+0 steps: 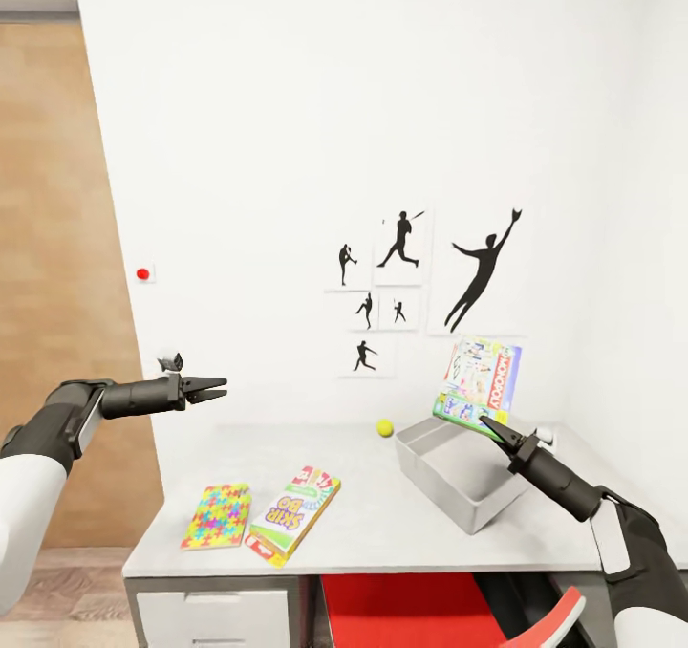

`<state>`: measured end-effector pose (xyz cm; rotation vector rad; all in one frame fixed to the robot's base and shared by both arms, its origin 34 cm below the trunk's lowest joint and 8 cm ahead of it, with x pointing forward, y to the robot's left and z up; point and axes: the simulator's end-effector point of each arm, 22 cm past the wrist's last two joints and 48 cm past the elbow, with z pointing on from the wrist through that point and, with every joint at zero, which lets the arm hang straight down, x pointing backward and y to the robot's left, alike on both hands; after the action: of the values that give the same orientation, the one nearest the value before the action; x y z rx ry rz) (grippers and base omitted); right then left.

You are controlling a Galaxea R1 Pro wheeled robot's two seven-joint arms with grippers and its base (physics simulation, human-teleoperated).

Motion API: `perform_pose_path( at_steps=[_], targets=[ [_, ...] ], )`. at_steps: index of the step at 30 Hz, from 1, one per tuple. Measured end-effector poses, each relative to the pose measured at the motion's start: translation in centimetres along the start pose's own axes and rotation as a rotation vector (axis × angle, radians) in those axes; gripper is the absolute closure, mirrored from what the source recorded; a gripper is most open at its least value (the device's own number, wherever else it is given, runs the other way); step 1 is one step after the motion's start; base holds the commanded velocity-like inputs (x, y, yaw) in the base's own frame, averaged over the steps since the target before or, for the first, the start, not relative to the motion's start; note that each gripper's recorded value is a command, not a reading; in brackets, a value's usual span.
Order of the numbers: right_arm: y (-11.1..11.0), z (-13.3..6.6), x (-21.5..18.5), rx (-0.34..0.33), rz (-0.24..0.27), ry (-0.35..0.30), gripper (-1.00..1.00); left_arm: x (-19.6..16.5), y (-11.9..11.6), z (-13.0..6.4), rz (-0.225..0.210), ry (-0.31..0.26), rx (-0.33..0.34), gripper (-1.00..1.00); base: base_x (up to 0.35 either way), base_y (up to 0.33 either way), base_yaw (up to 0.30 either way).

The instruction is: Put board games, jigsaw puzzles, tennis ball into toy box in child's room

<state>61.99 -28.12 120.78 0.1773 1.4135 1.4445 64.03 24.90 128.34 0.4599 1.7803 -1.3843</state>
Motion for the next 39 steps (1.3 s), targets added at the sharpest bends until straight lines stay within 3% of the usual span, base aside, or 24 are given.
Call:
perform_pose_path(
  at_steps=[10,23,35,39],
  targets=[
    [-0.4,-1.0,-1.1,0.004,0.007,-0.043,1.00,0.2,0.4,0.1,-0.006,0.002,-0.001,-1.00,0.078,0.000,-0.018],
    [-1.0,-1.1,-1.1,0.011,0.012,-0.045,1.00,0.4,0.9,0.3,-0.015,0.006,-0.003,-1.00,0.032,0.000,-0.209],
    [-1.4,-1.1,-0.8,0.014,0.017,-0.042,1.00,0.7,1.4,0.4,-0.024,0.009,-0.005,-1.00,0.263,0.017,-0.189],
    [-0.6,-1.0,-0.8,-0.023,0.017,-0.044,1.00,0.7,1.5,0.4,-0.025,0.009,-0.005,-1.00,0.318,-0.015,-0.023]
  ],
)
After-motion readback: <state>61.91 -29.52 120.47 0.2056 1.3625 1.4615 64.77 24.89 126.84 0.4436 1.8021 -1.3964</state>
